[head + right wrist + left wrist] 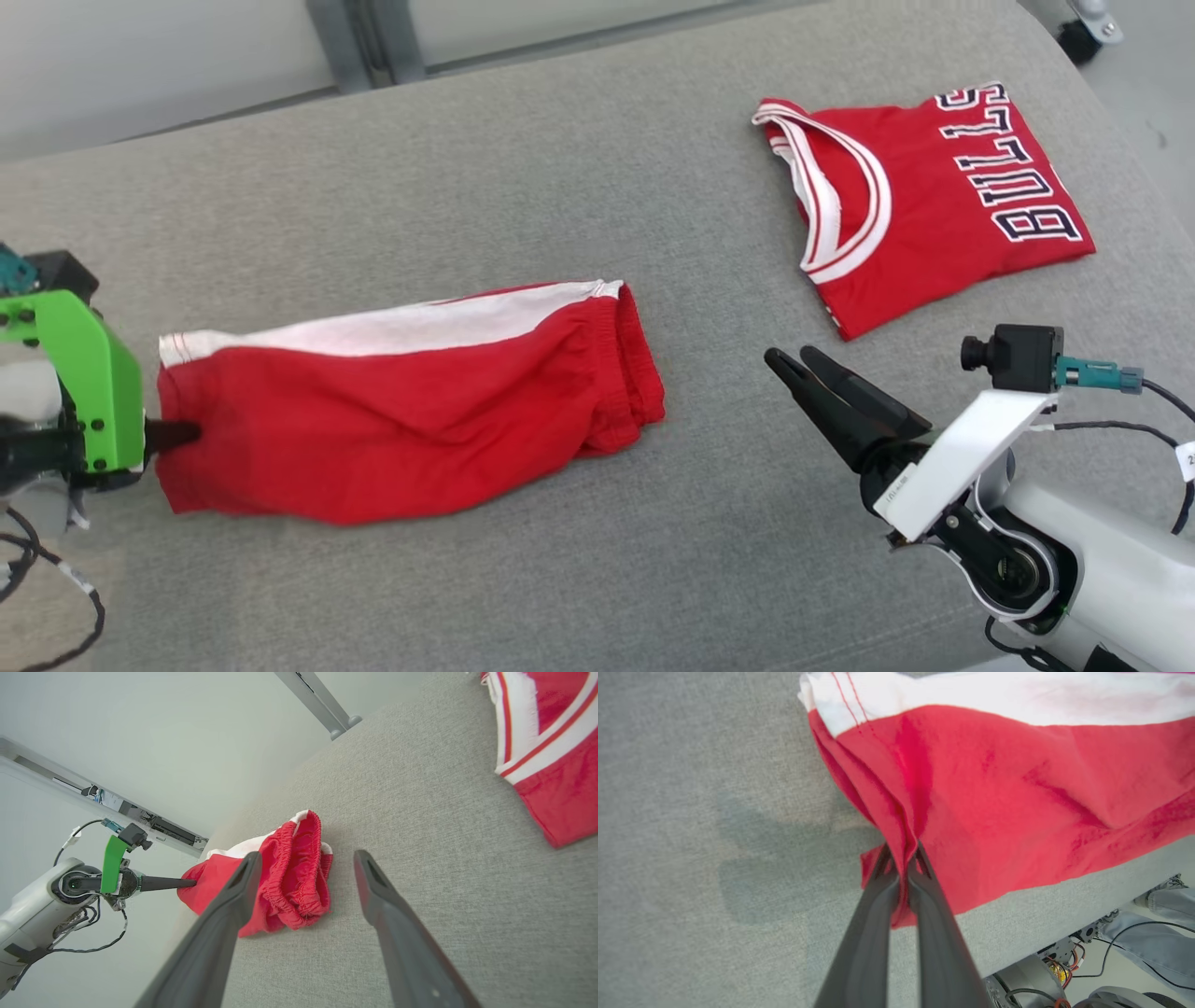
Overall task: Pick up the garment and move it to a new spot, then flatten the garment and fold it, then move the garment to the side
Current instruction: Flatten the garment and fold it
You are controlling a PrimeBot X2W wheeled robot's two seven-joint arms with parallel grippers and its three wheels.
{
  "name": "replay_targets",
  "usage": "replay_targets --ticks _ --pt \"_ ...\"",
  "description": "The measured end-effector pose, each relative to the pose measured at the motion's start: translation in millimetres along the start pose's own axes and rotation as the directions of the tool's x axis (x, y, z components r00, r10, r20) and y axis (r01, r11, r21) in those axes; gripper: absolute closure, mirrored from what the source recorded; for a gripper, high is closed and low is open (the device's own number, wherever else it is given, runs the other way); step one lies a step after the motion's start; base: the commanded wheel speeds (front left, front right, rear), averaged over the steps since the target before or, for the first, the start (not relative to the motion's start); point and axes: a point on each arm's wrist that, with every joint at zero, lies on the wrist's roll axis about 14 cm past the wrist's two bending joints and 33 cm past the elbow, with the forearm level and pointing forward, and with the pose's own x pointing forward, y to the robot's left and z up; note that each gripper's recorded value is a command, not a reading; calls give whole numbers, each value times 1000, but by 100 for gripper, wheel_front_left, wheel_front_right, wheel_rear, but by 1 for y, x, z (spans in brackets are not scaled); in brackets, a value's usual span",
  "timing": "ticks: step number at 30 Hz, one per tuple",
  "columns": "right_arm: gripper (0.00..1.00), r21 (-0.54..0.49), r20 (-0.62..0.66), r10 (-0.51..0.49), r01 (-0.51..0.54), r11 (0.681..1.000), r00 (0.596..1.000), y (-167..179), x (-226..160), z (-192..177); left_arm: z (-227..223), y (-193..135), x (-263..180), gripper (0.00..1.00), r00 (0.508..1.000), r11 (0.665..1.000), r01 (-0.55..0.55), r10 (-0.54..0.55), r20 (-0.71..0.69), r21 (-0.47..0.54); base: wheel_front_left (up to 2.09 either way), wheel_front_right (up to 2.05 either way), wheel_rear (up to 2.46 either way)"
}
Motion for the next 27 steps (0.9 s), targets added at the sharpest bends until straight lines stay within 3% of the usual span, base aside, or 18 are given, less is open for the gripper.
replay_targets --ticks 4,5,6,7,11,15,19,27 --pt "0 -6 -4 24 -24 1000 1000 8 1 -1 -12 6 -12 100 999 999 -15 17 33 -49 0 0 0" --pt "0 -7 -2 31 -31 999 1000 10 2 0 -13 10 -15 56 998 998 -23 26 50 -61 0 0 0" --pt "0 -7 -4 38 -38 999 999 12 3 -1 -18 12 -15 41 998 997 -30 33 47 -69 0 0 0" --pt "0 -7 -5 41 -41 999 999 13 4 -1 -23 14 -15 0 999 997 -33 36 39 -76 0 0 0" --pt "0 -4 -11 43 -43 999 999 13 3 -4 -30 22 -13 0 996 993 -55 61 58 -101 0 0 0" --pt "0 -23 6 58 -58 998 998 18 4 1 -19 26 -22 0 984 995 -75 84 159 -59 0 0 0" --pt "0 -102 36 70 -66 993 997 19 6 10 16 32 -52 0 892 977 -197 144 428 83 0 0 0" --pt "0 -308 288 101 -7 951 952 24 13 72 41 12 -102 0 625 953 -291 125 770 82 0 0 0"
